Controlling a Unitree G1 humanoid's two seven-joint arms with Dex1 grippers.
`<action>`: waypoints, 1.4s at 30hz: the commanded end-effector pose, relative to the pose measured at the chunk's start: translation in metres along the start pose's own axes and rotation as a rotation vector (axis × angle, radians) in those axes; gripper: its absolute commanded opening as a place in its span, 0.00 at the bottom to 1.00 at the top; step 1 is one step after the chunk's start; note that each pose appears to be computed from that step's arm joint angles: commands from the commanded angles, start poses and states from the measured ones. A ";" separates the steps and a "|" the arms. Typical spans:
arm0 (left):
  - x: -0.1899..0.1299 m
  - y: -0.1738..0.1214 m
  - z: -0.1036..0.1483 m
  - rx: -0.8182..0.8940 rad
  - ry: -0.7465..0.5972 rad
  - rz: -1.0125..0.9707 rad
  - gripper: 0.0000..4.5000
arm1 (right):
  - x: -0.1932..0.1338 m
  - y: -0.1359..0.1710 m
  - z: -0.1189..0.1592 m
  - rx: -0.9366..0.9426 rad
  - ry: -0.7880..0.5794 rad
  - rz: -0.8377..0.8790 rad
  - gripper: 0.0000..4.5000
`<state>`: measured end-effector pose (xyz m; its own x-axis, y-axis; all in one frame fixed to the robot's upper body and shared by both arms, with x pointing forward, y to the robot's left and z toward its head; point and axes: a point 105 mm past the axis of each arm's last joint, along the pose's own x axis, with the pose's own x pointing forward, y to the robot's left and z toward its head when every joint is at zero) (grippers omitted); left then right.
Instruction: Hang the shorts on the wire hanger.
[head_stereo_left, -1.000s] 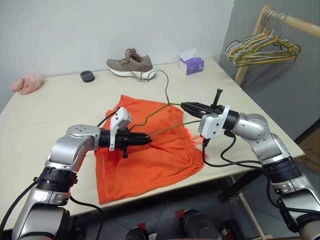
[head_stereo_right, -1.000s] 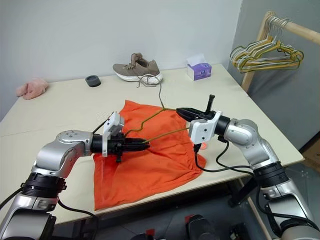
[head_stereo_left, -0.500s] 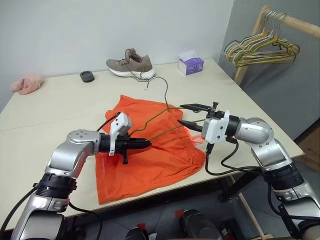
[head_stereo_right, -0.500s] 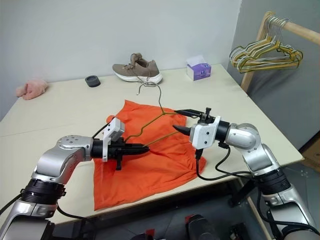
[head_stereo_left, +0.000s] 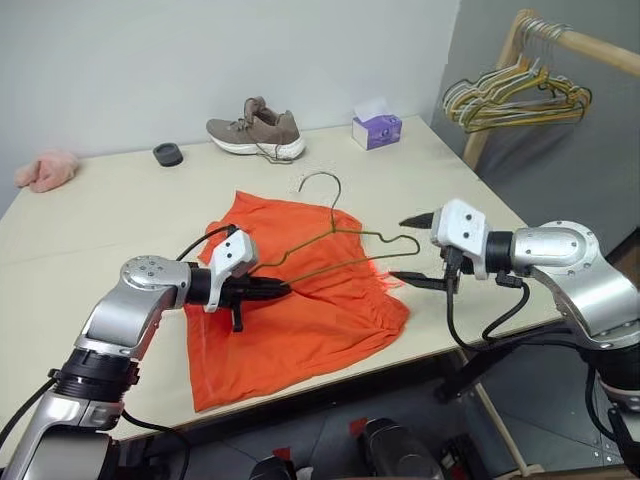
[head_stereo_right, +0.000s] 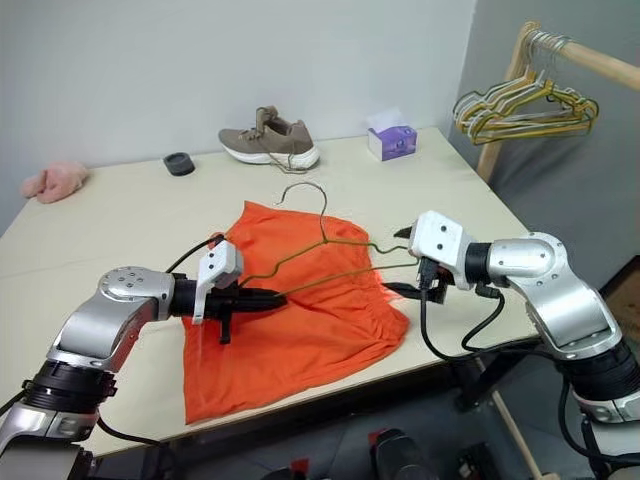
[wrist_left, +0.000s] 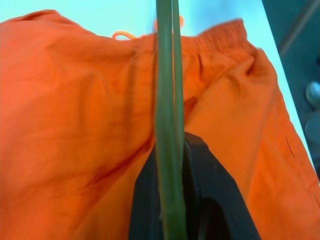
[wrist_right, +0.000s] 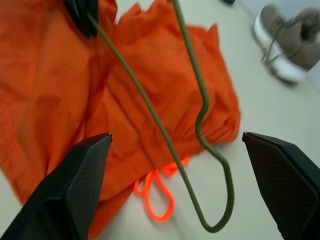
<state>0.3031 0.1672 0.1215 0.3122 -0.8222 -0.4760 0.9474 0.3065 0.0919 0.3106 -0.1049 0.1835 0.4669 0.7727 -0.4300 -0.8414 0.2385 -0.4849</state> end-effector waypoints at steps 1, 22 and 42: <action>-0.002 -0.006 0.008 0.093 0.020 -0.023 0.00 | 0.008 -0.007 0.002 -0.025 0.044 0.021 0.99; 0.003 -0.014 0.013 0.146 0.020 -0.037 0.00 | 0.031 0.023 -0.023 0.034 0.187 0.294 0.01; -0.036 0.001 0.025 -0.157 -0.236 0.087 0.83 | -0.012 0.020 -0.058 0.209 0.253 0.177 0.00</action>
<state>0.2966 0.1723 0.1486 0.3800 -0.8821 -0.2785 0.9154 0.4019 -0.0241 0.3003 -0.1328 0.1178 0.2718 0.6501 -0.7096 -0.9617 0.2107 -0.1754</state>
